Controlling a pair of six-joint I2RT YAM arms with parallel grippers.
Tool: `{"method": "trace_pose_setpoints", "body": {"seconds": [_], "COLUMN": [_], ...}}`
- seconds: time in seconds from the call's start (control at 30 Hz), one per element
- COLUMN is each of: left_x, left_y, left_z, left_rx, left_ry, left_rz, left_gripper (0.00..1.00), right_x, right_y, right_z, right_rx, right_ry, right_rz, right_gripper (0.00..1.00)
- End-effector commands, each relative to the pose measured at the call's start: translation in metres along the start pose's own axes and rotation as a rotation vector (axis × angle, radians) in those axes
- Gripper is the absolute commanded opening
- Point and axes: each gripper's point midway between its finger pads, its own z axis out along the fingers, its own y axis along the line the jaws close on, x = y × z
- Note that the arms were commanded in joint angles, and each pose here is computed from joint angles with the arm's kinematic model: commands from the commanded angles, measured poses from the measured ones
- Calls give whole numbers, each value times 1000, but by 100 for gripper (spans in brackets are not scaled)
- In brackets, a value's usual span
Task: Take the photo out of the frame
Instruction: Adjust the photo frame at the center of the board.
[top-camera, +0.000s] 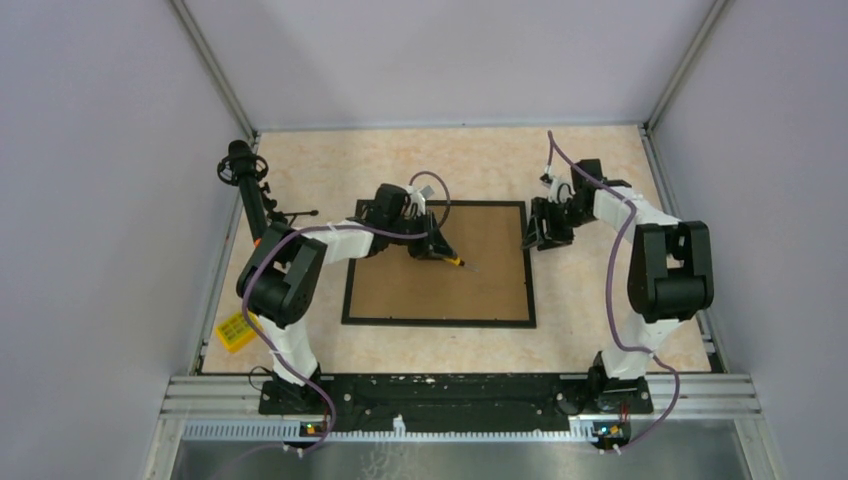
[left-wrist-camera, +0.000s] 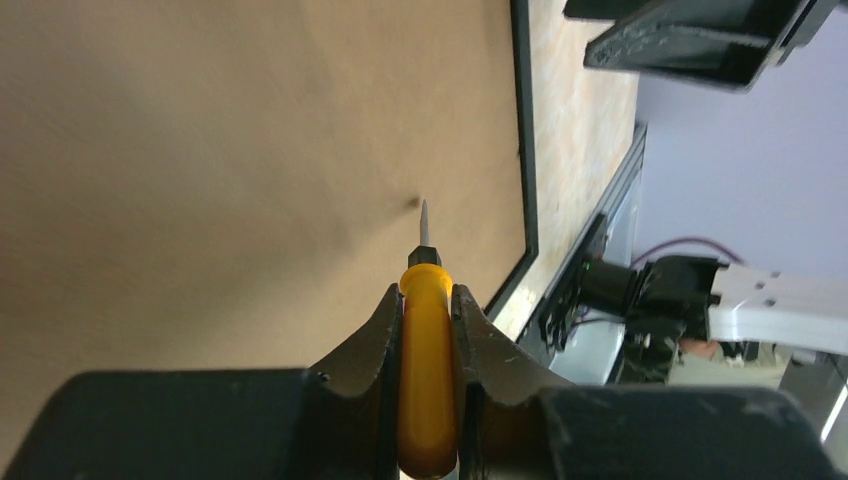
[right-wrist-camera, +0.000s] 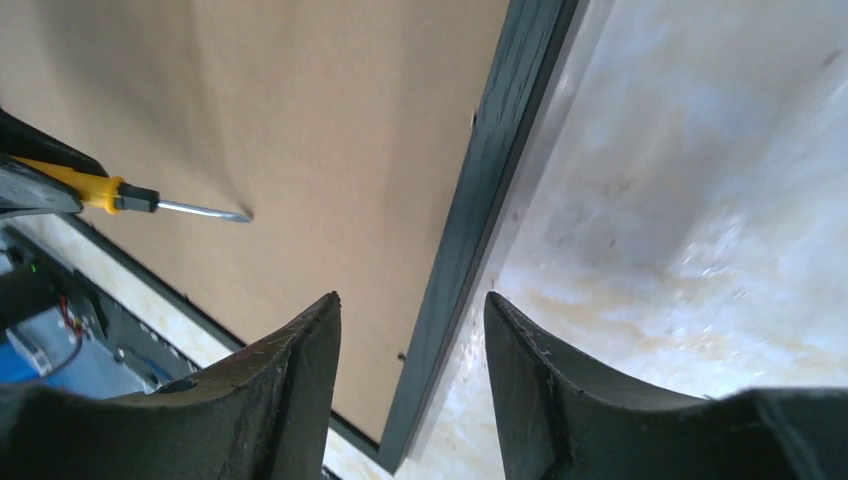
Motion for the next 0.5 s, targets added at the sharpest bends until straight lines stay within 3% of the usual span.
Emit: {"method": "trace_pose_setpoints", "body": {"seconds": [0.0,0.1,0.23,0.47], "left_x": [16,13,-12,-80], "left_y": [-54,-62,-67,-77], "left_z": [0,-3,-26,-93], "left_rx": [147,167,179,73], "left_ry": [-21,-19,-71,-267], "left_rz": [127,141,160,253], "left_gripper": [0,0,0,0], "right_x": [42,55,40,52], "right_y": [5,2,20,83], "right_z": [-2,-9,-42,-56], "right_rx": [-83,-67,-63,-93], "right_ry": [78,77,-40,-97], "right_rz": [-83,-174,-383,-811], "right_gripper": [53,54,61,64]}}
